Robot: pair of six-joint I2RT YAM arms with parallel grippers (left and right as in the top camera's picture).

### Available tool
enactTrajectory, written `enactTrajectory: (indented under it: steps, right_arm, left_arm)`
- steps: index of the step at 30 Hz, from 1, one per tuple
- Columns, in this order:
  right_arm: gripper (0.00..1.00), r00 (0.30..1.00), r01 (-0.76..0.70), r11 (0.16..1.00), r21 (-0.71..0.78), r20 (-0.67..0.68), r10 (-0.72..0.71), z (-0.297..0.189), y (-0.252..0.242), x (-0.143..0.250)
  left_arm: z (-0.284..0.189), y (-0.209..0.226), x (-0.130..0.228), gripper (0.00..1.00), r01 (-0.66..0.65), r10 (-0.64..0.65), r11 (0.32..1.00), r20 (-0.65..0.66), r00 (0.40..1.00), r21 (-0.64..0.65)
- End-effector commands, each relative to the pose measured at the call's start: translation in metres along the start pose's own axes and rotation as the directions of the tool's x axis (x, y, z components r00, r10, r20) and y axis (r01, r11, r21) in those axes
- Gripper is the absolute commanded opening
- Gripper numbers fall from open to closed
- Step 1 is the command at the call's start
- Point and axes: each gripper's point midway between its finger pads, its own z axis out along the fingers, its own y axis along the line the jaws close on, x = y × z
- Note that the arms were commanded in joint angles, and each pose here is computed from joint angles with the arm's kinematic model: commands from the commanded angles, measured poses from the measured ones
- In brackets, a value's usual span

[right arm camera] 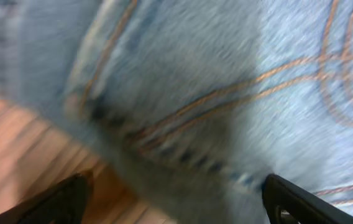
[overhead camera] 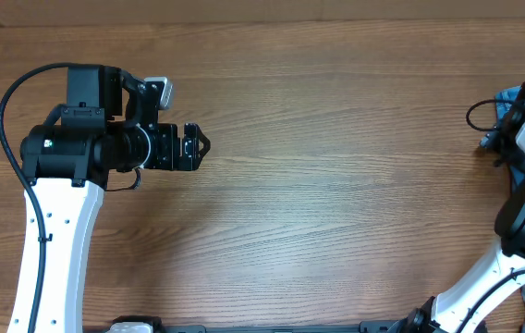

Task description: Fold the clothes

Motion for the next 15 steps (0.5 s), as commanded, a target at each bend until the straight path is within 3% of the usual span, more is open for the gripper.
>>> enactTrajectory:
  steps: [1,12,15]
  right_arm:
    - [0.96,0.998,-0.046,0.993,-0.108,0.045,0.051,-0.029,0.013,-0.020]
    - [0.93,1.000,-0.006,0.993,0.118,-0.003,0.006,0.012,-0.025,0.001]
    - [0.78,0.999,-0.048,0.990,0.130,-0.013,0.050,0.019,-0.033,0.003]
  left_arm:
    - [-0.006,-0.004,-0.006,1.00,-0.032,0.032,0.999,0.018,0.999,0.002]
    - [-0.006,-0.004,-0.003,1.00,-0.028,0.028,1.000,0.007,1.000,0.002]
    - [-0.006,-0.003,-0.001,1.00,-0.025,0.025,1.000,0.001,1.000,0.002]
